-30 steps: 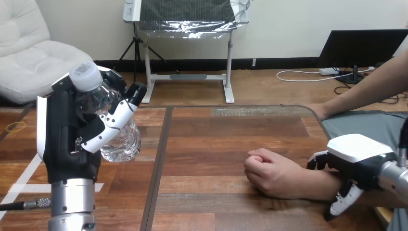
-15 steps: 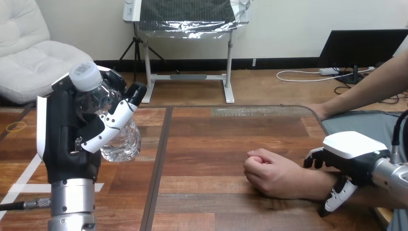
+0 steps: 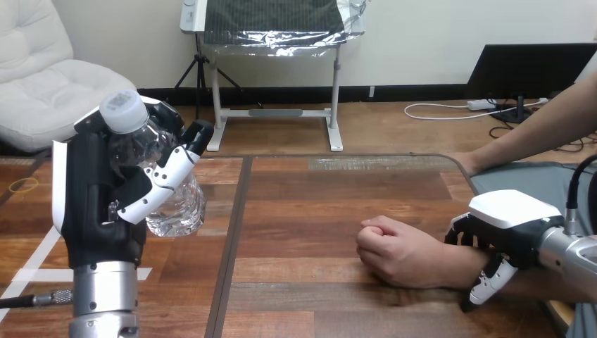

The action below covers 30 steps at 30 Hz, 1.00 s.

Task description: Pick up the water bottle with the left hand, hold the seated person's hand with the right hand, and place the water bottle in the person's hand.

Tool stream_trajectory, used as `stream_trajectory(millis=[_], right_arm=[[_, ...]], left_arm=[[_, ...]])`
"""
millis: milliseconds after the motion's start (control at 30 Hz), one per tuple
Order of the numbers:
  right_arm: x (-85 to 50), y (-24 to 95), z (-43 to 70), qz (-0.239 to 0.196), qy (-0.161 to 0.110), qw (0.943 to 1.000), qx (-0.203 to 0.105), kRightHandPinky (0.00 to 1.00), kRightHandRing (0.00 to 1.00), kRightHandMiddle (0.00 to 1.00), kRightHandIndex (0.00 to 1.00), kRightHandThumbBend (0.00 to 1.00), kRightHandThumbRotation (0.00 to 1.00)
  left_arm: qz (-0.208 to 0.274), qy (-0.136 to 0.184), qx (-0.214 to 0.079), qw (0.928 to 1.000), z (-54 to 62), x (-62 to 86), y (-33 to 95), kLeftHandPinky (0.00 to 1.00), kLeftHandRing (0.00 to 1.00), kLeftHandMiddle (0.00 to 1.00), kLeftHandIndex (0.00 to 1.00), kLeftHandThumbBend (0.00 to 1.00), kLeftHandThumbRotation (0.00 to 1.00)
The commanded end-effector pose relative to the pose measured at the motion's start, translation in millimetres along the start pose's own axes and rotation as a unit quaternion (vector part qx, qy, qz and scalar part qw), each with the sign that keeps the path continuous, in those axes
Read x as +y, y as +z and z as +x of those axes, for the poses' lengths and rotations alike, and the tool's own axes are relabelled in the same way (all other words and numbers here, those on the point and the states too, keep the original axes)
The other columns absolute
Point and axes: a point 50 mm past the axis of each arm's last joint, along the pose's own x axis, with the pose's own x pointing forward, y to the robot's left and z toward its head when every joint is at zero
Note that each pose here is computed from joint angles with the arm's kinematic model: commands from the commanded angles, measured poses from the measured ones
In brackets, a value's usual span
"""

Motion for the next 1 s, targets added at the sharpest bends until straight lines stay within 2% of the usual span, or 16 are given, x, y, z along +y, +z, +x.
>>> stream_trajectory(millis=[0,433,567,967], right_arm=[[24.8,15.5,11.5,0.010,0.046,0.9987,-0.018,0.43,0.57,0.64,0.66,0.88,0.25],[28.1,15.8,14.8,0.030,0.050,0.9981,-0.020,0.19,0.27,0.38,0.47,0.85,0.16],[29.0,15.8,15.6,0.037,0.058,0.9975,-0.017,0.16,0.24,0.35,0.44,0.85,0.14],[30.8,16.4,16.7,0.032,0.077,0.9965,-0.009,0.18,0.26,0.36,0.41,0.84,0.15]], left_arm=[[-0.005,-0.004,-0.050,0.9987,9.4,-0.9,15.2,0.20,0.27,0.34,0.36,0.50,0.00],[-0.003,-0.001,-0.051,0.9987,9.9,0.0,16.6,0.20,0.27,0.34,0.37,0.51,0.00],[0.000,0.000,-0.054,0.9985,10.3,0.6,16.9,0.20,0.27,0.34,0.37,0.51,0.00],[-0.002,0.006,-0.054,0.9985,11.3,2.0,17.1,0.20,0.27,0.33,0.36,0.53,0.00]])
